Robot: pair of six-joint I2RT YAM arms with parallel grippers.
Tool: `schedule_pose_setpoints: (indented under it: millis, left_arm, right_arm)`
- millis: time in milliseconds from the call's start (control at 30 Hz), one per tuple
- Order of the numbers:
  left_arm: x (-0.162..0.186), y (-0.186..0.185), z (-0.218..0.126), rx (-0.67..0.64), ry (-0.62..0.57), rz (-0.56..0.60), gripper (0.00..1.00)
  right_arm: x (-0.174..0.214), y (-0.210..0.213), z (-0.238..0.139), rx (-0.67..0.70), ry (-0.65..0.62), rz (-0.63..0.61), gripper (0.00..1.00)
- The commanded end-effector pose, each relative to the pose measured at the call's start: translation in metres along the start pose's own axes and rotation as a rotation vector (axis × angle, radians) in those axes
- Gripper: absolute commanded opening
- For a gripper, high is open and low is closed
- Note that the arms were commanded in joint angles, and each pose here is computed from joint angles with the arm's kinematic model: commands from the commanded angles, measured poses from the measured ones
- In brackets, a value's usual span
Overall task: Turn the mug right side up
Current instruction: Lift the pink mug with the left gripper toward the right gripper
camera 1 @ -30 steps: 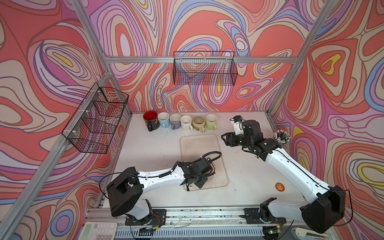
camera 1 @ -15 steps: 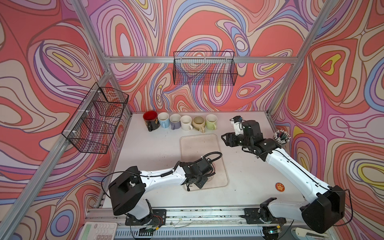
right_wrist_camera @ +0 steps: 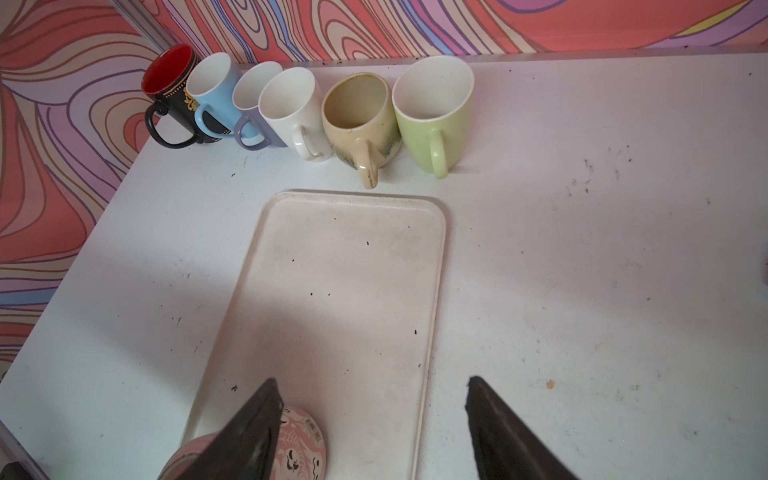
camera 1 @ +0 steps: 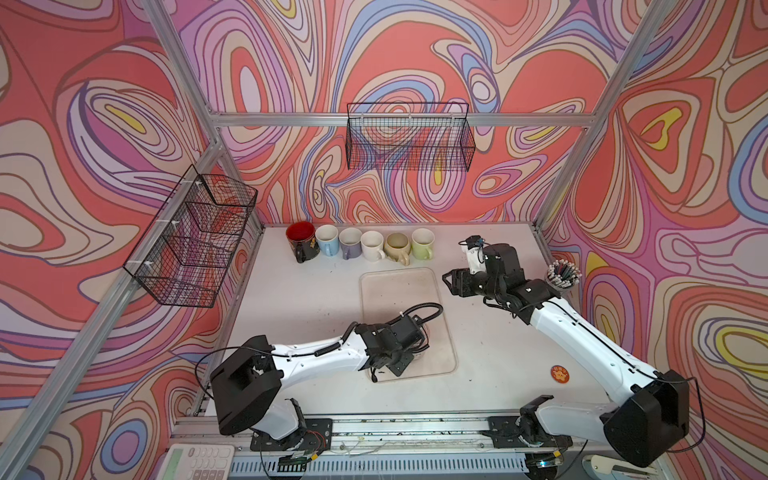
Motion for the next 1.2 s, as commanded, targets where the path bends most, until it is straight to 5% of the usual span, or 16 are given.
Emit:
schedule_pose_setpoints:
  millis: [0, 533, 933, 1167]
  left_arm:
    - [-0.028, 0.005, -0.026, -0.001, -0.15, -0.01, 0.0]
    - [-0.07, 0.053, -0.116, 0.254, -0.461, -0.248, 0.0]
    - [-0.1, 0.096, -0.208, 0.49, -0.751, -0.367, 0.0]
    - [-0.113, 0.112, -0.232, 0.643, -0.867, -0.389, 0.0]
  right_arm:
    - [0.002, 0.002, -0.007, -0.011, -0.013, 0.008, 0.73]
    - [0.017, -0.007, -0.005, -0.027, -0.01, 0.048, 0.75]
    - [0.02, 0.034, -0.013, -0.45, -0.124, 0.039, 0.76]
    - [0.016, 0.058, -0.023, -0.735, -0.188, 0.045, 0.76]
Point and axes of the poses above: each gripper's point midway between its finger pads, its own z axis out along the fingers, its own y axis along the line the jaws close on, x = y × z, the point moved 6 cm from there along -z, back along the fingers, and after that the axes turned 2 degrees about -z, right-handed, at the moved point
